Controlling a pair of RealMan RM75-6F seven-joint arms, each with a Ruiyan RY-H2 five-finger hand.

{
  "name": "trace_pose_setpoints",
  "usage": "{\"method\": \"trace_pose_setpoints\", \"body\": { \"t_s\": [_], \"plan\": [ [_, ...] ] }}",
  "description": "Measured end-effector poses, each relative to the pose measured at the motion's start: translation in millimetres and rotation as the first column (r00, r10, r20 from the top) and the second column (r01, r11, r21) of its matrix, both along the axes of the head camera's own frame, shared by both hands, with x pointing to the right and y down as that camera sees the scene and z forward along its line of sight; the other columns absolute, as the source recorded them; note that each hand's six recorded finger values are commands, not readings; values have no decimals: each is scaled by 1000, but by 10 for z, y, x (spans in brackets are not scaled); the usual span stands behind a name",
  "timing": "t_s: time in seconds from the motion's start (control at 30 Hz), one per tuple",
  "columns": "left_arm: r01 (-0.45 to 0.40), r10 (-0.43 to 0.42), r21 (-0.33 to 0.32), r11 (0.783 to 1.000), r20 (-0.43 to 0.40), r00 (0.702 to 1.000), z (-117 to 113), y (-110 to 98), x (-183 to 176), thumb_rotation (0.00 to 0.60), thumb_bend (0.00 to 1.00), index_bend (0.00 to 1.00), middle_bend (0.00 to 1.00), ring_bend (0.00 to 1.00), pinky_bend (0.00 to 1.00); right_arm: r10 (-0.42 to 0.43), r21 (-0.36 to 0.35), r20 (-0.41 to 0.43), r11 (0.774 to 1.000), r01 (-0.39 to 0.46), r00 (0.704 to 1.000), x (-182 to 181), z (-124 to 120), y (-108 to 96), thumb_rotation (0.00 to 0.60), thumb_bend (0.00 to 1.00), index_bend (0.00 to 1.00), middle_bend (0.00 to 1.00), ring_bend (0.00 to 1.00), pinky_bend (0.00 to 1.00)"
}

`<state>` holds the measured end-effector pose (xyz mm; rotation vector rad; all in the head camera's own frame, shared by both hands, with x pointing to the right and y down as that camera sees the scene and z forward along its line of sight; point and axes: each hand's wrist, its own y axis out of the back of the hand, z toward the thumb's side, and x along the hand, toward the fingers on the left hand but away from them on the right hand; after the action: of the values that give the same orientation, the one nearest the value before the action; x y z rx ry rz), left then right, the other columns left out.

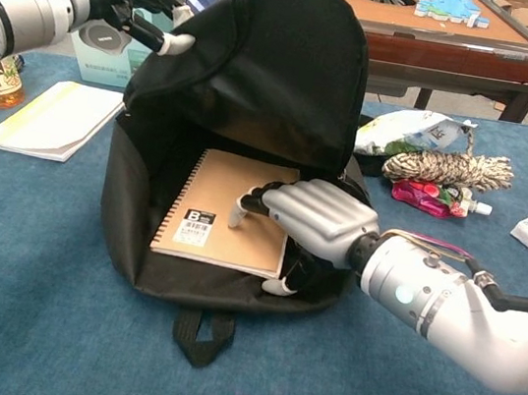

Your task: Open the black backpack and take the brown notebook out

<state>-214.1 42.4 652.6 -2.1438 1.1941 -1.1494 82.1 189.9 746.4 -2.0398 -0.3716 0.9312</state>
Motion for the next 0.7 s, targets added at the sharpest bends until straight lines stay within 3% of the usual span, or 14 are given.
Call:
{"method": "trace_pose_setpoints", "body": {
  "t_s": [0.43,0.7],
  "plan": [
    [5,-5,-1,1000,-5,1000,14,-19,0,600,712,805,272,137,18,31,72,52,997,-34,998,-4,-57,-115,600,471,386,305,187,234],
    [15,-15,0,1000,-5,1000,22,-43,-32,600,712,803,272,136,18,48,108,66,993,-55,997,-30,-68,-181,600,521,556,352,217,241]
  ]
}}
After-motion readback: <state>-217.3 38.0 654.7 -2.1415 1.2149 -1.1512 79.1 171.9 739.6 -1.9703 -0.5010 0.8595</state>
